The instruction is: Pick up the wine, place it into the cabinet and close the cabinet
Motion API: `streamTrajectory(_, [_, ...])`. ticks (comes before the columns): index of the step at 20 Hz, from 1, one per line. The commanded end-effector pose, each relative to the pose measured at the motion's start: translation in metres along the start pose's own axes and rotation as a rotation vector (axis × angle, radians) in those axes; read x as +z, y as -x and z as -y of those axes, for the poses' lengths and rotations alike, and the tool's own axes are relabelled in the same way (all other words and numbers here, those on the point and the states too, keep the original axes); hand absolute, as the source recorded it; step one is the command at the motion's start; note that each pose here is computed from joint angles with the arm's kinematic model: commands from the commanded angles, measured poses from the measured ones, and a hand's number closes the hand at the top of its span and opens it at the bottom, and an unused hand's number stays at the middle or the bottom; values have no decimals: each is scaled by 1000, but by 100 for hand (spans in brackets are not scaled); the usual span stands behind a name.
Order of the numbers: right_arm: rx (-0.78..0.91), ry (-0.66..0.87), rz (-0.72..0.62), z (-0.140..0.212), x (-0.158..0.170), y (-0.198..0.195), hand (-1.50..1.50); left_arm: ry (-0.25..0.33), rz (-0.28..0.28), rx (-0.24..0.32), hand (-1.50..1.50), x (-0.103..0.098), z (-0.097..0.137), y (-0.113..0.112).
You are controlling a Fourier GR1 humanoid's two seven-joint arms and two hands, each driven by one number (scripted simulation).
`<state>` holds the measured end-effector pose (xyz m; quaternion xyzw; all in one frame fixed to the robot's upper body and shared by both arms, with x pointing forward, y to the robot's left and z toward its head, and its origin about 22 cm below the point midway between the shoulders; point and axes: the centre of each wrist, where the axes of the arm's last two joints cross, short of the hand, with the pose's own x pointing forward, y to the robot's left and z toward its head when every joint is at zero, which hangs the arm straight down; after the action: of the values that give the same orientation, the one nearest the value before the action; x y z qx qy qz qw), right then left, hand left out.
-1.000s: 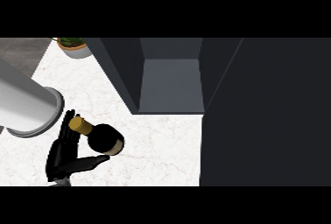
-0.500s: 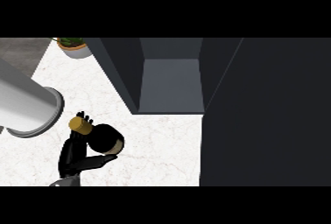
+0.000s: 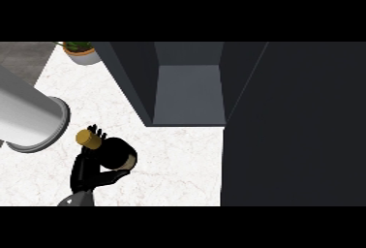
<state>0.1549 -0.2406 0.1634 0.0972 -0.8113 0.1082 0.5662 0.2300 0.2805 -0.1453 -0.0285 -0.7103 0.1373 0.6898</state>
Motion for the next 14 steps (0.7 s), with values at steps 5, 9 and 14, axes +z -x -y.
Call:
streamTrajectory(5, [-15, 1, 1, 3, -1, -4, -150, 15, 10, 63, -150, 7, -8, 18])
streamTrajectory(9, [-2, -21, 19, 4, -1, -11, -150, 21, 4, 70, 150, 0, -1, 20])
streamTrajectory(14, [12, -15, -6, -3, -19, -1, -150, 54, 9, 73, 150, 16, -7, 28])
